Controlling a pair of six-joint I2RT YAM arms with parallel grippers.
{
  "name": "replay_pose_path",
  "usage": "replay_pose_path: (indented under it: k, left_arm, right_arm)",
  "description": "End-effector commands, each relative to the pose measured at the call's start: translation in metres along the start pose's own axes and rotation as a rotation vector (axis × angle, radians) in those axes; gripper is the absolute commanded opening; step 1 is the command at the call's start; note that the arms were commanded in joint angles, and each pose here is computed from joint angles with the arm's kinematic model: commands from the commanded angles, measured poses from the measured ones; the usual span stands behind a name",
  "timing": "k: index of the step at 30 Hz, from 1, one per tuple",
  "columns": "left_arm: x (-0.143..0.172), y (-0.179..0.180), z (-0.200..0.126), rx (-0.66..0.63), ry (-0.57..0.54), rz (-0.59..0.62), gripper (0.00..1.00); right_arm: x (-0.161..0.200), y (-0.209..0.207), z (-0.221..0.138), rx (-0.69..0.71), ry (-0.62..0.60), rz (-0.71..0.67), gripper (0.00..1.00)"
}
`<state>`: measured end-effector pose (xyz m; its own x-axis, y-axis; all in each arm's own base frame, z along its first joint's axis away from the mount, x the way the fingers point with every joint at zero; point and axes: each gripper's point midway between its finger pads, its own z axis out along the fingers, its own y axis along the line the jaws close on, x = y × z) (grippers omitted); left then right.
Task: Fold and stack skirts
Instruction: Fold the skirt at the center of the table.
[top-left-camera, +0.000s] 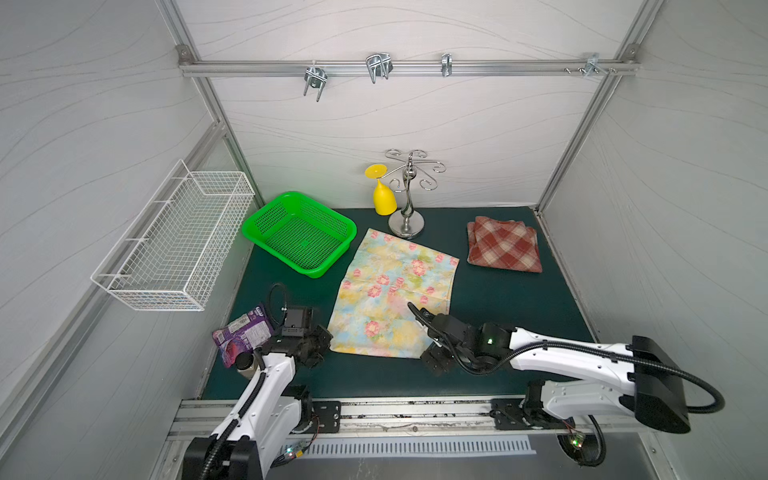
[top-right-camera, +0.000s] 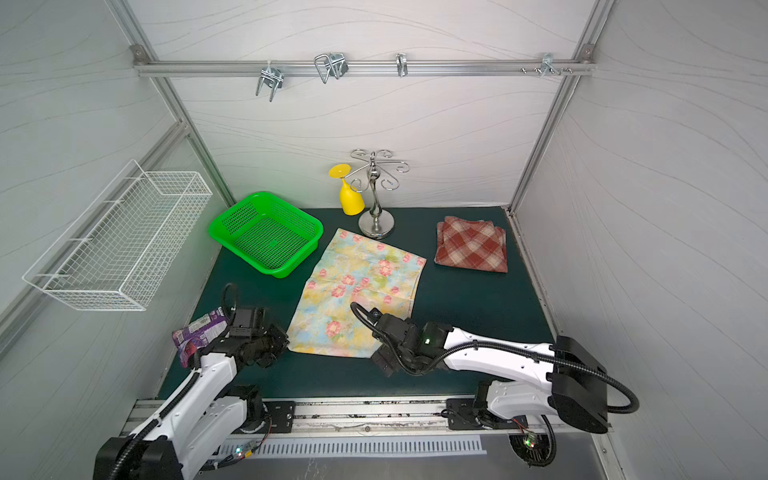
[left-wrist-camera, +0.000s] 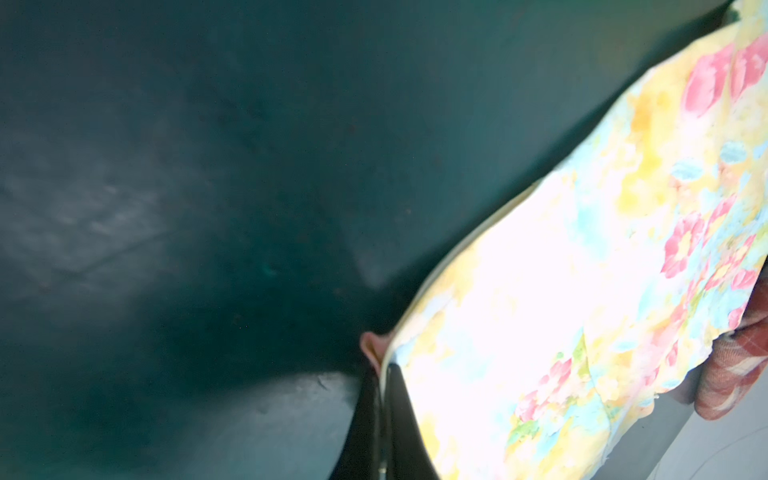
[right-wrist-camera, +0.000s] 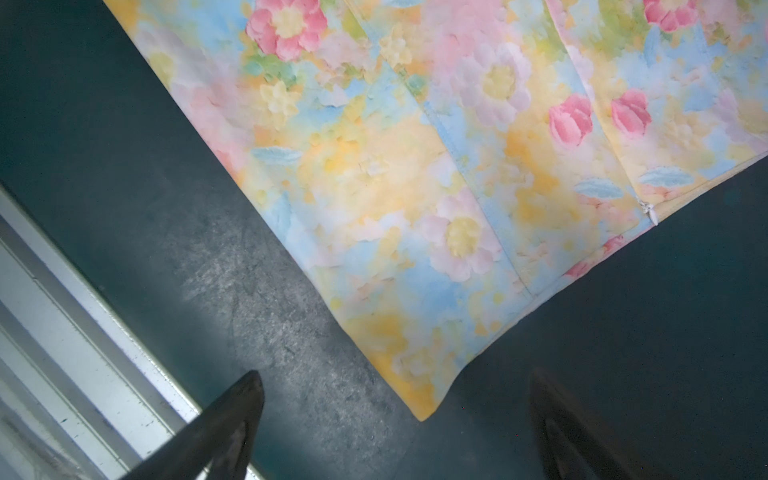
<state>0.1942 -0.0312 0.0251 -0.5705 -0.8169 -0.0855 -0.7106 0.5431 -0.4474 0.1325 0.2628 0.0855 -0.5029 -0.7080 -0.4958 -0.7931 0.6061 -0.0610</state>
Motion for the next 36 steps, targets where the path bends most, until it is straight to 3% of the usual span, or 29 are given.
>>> replay_pose_path:
  k: [1, 13, 19, 29, 33, 36]
  left_arm:
    - [-0.019, -0.023, -0.015, 0.044, -0.020, 0.024, 0.00]
    - [-0.046, -0.045, -0.023, 0.034, -0.025, 0.033, 0.00]
    - [-0.052, -0.043, -0.021, 0.041, -0.023, 0.009, 0.00]
    - [-0.060, -0.039, -0.020, 0.041, -0.025, -0.010, 0.00]
    - [-0.062, -0.038, -0.020, 0.044, -0.017, -0.020, 0.00]
    - [-0.064, -0.039, -0.020, 0.047, -0.019, -0.024, 0.00]
  right_arm:
    - [0.002, 0.011, 0.007, -0.019, 0.026, -0.050, 0.99]
    - [0.000, 0.045, 0.041, 0.017, 0.089, -0.203, 0.88]
    - [0.001, 0.044, 0.048, 0.040, 0.115, -0.213, 0.72]
    - [0.011, 0.041, 0.052, 0.075, 0.149, -0.195, 0.59]
    - [0.019, 0.037, 0.055, 0.100, 0.174, -0.193, 0.47]
    - [0.022, 0.040, 0.056, 0.096, 0.173, -0.188, 0.44]
